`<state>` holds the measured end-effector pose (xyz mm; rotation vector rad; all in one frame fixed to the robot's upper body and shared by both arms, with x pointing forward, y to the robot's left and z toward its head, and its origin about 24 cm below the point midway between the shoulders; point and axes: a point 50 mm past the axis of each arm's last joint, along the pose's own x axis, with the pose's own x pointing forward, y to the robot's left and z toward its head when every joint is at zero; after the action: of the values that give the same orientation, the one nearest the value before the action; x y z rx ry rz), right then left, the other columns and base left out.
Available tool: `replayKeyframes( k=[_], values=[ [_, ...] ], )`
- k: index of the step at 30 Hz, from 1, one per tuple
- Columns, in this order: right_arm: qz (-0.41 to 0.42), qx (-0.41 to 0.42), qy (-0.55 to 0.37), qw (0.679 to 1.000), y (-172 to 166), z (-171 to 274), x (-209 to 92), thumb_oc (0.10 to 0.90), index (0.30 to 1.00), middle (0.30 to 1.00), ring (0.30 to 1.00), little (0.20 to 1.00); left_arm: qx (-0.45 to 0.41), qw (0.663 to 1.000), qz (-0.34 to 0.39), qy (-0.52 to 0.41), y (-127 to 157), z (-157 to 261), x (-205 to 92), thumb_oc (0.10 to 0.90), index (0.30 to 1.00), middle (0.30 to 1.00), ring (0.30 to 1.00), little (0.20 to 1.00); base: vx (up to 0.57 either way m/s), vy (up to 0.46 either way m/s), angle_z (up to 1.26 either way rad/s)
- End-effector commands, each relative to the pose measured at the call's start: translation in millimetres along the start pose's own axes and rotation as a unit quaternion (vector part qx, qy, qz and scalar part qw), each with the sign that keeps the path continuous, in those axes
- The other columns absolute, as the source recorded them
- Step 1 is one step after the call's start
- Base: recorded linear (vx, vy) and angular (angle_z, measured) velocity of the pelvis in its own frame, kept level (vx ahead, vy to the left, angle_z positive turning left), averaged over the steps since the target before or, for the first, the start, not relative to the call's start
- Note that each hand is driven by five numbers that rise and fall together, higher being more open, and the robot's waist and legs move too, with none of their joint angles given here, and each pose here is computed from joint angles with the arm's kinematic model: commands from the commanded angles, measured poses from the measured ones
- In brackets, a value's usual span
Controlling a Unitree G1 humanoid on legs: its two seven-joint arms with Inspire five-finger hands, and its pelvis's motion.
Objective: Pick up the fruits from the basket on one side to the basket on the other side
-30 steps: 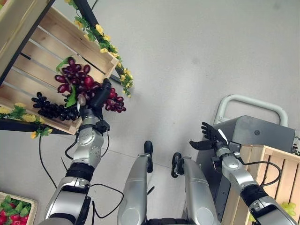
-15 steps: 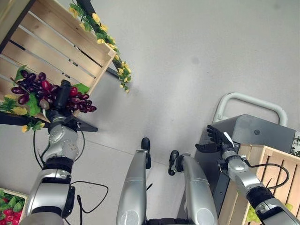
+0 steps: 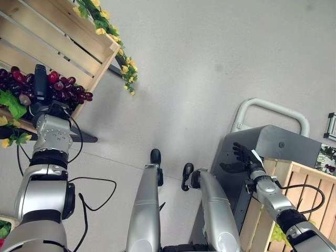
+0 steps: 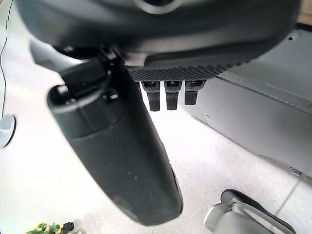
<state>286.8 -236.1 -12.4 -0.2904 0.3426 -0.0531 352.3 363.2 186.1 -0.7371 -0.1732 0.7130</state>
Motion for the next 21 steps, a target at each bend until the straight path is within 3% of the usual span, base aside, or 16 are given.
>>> replayKeyframes(
  k=[1,4,5,6,7,16,21],
  values=[
    [-0.035,0.016,-0.013,0.999,-16.6,-8.5,-10.2,0.800,0.900,0.900,0.900,0.900,-0.028,0.992,-0.009,-0.119,-23.0,90.7,-3.1,0.400,0.300,0.300,0.300,0.300,-0.07,0.018,0.01],
    [-0.039,0.011,-0.016,0.999,-20.3,-8.5,-11.0,0.800,0.900,0.900,0.900,0.900,-0.016,0.993,0.013,-0.117,-23.6,99.7,-3.1,0.400,0.300,0.300,0.300,0.300,-0.01,0.019,0.00],
    [-0.040,0.009,-0.017,0.999,-21.1,-8.5,-11.4,0.800,0.900,0.900,0.900,0.900,-0.014,0.993,0.011,-0.114,-25.1,100.7,-3.2,0.463,0.394,0.394,0.394,0.394,0.07,0.013,0.03],
    [-0.039,0.005,-0.018,0.999,-21.0,-8.7,-11.9,0.800,0.900,0.900,0.900,0.900,-0.006,0.993,0.015,-0.113,-27.2,103.1,-3.6,0.704,0.756,0.756,0.756,0.756,-0.08,0.000,0.02],
    [-0.039,0.003,-0.020,0.999,-20.9,-8.0,-11.9,0.800,0.900,0.900,0.900,0.900,-0.004,0.993,0.014,-0.117,-28.9,105.6,-4.1,0.800,0.900,0.900,0.900,0.900,-0.01,0.000,0.03],
    [-0.038,0.002,-0.016,0.999,-19.0,-15.2,-14.7,0.800,0.900,0.900,0.900,0.900,0.042,0.988,0.058,-0.134,-29.2,126.2,-5.8,0.800,0.900,0.900,0.900,0.900,-0.03,-0.029,0.04],
    [-0.036,0.005,-0.014,0.999,-19.5,-17.7,-15.4,0.800,0.900,0.900,0.900,0.900,0.135,0.980,0.059,-0.132,-31.6,130.0,-5.1,0.800,0.900,0.900,0.900,0.900,0.01,-0.040,0.00]
  ],
)
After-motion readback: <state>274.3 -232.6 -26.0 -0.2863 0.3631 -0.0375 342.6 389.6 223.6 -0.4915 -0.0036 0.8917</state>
